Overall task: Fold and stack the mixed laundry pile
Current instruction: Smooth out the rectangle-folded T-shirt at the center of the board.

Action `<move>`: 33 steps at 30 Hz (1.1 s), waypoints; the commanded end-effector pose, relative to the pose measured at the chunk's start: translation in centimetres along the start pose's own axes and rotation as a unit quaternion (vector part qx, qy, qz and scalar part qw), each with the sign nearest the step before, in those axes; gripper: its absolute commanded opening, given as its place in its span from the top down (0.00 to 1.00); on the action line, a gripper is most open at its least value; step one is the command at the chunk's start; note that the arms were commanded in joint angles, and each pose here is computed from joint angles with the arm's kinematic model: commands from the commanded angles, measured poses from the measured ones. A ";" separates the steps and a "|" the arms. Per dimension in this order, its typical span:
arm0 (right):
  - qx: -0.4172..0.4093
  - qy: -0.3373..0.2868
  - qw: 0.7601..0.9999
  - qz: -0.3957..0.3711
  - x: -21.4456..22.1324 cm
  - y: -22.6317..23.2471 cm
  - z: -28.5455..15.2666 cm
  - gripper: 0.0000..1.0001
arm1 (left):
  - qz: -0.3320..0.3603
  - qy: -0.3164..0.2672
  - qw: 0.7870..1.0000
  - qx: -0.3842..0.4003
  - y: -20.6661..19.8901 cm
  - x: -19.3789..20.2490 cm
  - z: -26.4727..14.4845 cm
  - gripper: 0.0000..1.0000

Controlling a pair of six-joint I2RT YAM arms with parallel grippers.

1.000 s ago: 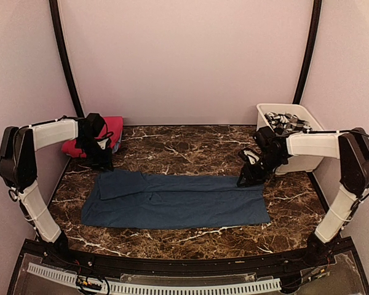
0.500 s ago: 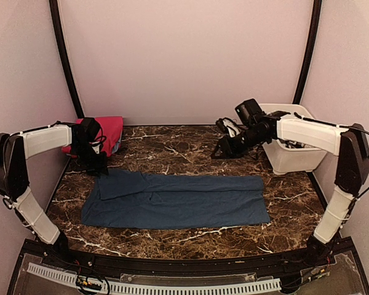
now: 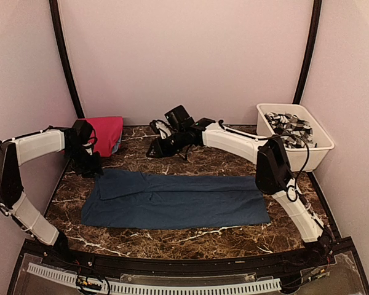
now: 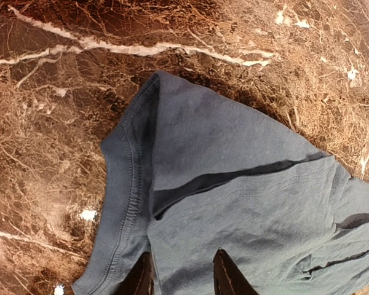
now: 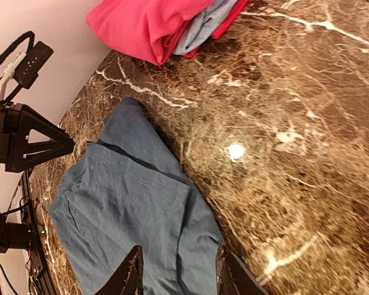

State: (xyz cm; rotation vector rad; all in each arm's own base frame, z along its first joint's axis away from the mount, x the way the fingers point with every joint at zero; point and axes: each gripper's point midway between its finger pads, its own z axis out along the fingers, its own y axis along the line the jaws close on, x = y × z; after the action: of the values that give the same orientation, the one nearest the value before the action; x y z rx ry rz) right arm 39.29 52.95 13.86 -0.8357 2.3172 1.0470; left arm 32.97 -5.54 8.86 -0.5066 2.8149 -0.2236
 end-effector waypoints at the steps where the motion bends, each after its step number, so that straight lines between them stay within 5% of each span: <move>1: -0.022 -0.012 1.000 0.019 -0.7 1.4 2.4 0.64 | -0.012 -0.017 1.000 0.010 0.3 -0.1 -1.0 0.67; 12: -0.051 0.015 0.997 0.060 3.3 0.9 8.3 0.64 | -0.014 -0.009 1.000 0.015 0.3 0.3 -0.2 0.67; 33: -0.090 0.010 0.992 0.082 4.0 1.6 10.5 0.68 | -0.003 -0.006 1.000 0.023 0.0 0.4 -0.1 0.67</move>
State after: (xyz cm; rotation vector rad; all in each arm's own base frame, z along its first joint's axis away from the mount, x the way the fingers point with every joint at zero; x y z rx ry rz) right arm 37.47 59.82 6.52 -0.7292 2.3796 1.3023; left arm 32.86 -5.79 8.65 -0.5161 2.7923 -0.2765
